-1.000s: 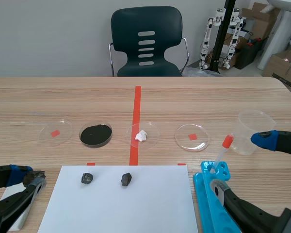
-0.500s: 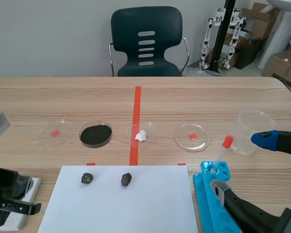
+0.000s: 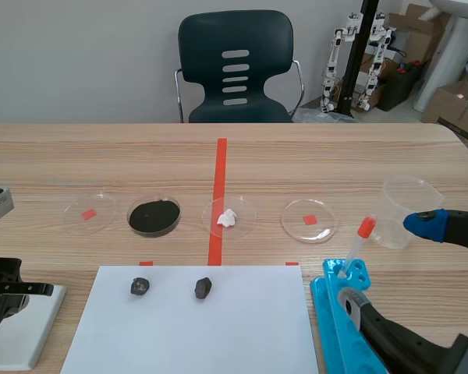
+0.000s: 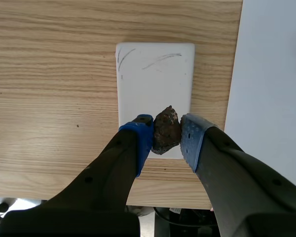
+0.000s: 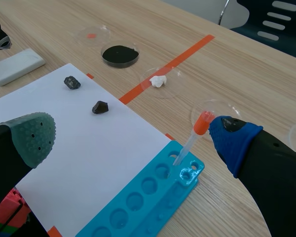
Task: Rub the mineral on the streak plate
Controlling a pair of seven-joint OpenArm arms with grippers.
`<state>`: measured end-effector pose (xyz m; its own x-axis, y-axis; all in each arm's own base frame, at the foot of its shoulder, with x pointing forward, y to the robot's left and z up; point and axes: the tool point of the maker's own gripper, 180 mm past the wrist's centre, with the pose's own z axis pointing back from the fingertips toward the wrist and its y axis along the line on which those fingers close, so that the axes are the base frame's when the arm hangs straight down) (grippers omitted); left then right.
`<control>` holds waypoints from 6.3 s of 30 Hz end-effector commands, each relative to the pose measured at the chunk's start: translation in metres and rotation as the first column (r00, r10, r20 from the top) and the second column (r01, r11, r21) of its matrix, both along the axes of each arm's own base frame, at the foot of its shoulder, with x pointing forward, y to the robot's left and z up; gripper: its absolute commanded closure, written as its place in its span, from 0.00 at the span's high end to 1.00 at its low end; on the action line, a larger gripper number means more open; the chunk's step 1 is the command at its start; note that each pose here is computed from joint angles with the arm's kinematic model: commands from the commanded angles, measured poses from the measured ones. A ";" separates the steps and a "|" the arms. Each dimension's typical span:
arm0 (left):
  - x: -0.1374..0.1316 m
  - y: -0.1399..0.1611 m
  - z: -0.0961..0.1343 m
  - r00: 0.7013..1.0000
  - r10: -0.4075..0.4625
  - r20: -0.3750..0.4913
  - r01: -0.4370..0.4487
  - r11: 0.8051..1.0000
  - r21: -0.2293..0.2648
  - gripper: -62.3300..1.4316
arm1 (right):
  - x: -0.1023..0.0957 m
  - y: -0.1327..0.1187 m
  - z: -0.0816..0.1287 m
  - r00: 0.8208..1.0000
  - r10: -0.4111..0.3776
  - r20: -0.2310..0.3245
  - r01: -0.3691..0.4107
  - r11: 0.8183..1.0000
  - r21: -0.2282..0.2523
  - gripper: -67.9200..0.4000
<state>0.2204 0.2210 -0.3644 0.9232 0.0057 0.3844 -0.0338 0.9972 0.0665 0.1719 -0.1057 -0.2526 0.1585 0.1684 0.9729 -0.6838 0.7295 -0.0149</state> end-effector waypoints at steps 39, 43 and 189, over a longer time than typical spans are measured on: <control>0.034 0.009 -0.032 0.997 0.052 -0.064 -0.056 0.997 -0.057 0.16 | 0.004 0.003 0.010 0.999 0.001 0.032 -0.002 1.000 0.027 1.00; 0.034 0.011 -0.034 0.996 0.057 -0.065 -0.060 0.997 -0.055 0.16 | 0.004 0.003 0.010 0.999 0.001 0.032 -0.002 1.000 0.027 1.00; 0.027 -0.011 -0.043 0.995 0.006 -0.101 -0.021 0.989 -0.148 0.16 | 0.004 0.003 0.010 0.999 0.001 0.032 -0.002 1.000 0.027 1.00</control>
